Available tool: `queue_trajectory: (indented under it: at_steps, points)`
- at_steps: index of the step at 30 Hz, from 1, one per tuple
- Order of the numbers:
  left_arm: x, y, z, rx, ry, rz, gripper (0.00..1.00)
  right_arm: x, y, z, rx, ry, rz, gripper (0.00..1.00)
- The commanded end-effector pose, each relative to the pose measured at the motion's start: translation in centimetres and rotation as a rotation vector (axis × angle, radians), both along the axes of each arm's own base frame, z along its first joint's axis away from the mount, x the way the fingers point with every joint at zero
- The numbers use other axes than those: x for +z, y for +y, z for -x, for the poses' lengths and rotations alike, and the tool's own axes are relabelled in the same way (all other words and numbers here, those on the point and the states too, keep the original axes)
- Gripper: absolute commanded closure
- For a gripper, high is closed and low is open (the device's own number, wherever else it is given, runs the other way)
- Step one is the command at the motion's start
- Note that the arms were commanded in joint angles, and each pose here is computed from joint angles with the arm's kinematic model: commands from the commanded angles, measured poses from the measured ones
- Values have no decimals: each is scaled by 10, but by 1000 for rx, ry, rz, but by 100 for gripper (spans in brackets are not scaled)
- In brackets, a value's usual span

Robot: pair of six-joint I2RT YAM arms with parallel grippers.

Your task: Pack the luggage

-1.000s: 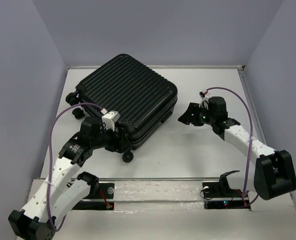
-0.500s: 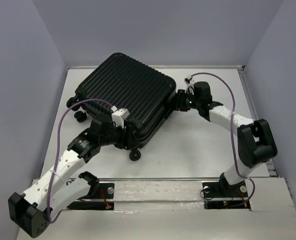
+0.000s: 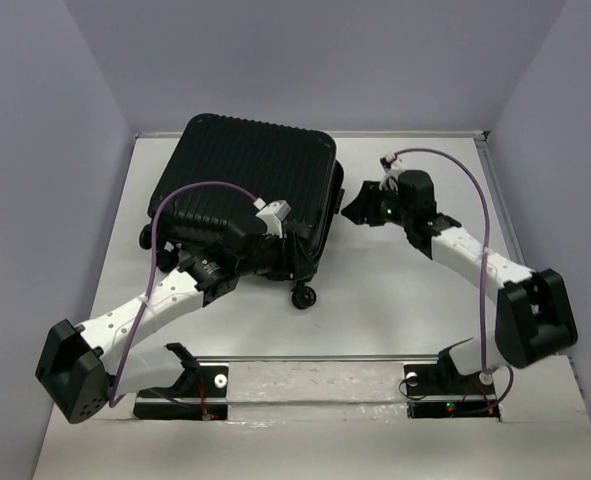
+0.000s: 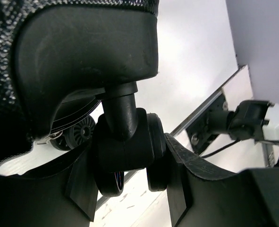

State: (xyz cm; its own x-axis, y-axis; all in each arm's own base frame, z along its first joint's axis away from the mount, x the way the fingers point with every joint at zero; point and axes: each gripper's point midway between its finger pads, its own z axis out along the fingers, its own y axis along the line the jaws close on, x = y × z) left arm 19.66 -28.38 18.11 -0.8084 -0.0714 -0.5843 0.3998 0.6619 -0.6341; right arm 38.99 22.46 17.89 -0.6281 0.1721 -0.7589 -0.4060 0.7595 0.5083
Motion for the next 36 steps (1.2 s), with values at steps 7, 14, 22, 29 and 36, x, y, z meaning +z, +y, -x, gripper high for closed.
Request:
queue_trajectory:
  at_steps: [7, 14, 22, 29, 36]
  points:
    - [152, -42, -33, 42, -299, 512, 94, -2, 47, 134, 92, -117, -204, 73]
    - [149, -42, -7, -16, -293, 514, 94, 6, 90, 157, 129, -151, -327, 48]
    - [142, -39, 5, -33, -275, 507, 94, 14, 117, 151, 117, -205, -446, 39]
    - [147, -39, 11, -31, -265, 553, 94, 21, 127, 141, 43, -258, -513, 42]
    - [141, -34, 11, 16, -233, 621, 94, 29, 123, 135, -103, -293, -637, 48]
